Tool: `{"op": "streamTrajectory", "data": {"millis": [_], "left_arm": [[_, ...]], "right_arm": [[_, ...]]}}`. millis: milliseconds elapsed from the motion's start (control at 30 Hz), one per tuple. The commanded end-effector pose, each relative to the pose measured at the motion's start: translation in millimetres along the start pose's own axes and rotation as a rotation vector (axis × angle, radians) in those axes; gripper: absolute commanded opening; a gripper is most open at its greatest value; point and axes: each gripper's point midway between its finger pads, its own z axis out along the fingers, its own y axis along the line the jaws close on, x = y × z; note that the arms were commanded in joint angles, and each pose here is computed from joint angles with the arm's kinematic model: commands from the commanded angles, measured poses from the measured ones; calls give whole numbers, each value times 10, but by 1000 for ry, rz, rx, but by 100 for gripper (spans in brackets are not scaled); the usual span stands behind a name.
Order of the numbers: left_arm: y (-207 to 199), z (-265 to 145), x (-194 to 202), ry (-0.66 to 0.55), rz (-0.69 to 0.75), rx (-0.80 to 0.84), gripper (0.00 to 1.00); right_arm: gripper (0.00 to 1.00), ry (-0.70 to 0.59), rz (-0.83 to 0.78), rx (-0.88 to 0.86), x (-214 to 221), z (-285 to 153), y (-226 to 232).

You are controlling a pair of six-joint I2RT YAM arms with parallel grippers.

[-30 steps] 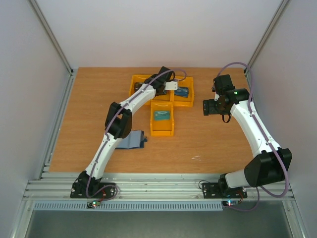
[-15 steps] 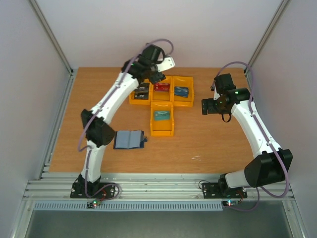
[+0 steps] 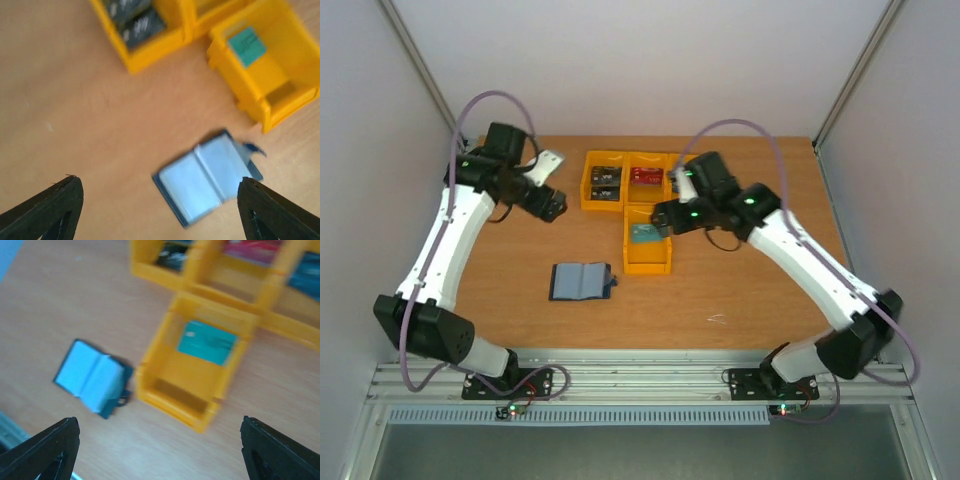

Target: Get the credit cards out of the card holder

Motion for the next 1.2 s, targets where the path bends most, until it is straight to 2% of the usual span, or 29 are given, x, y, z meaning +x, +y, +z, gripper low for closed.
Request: {"op": "streamTrajectory", "data": {"millis": [0,100,200,400,633,900,1167], "left_arm": [[26,139,553,48,-343,128,84],[53,339,804,66,-563,183,82],[172,515,1077,84,-774,183,81],[140,914,1611,149,-973,162,81],[16,1231,1823,104,-1095,203,79],[-61,1457,1904,91,-1169,264,80],[-31,1628,1993,139,-1220,280,79]], "right_arm": [[88,64,-63,-129,25,416,759],[88,131,-151,-165,114,623,1212],[87,252,-177,-168,302,857,1458],[86,449,-175,-85,724,1374,1577],[86,568,-165,61,1035,1797,1411],[86,651,-184,22,1247,2145,1500],[85,694,-182,-71,1352,2373,1657]]}}
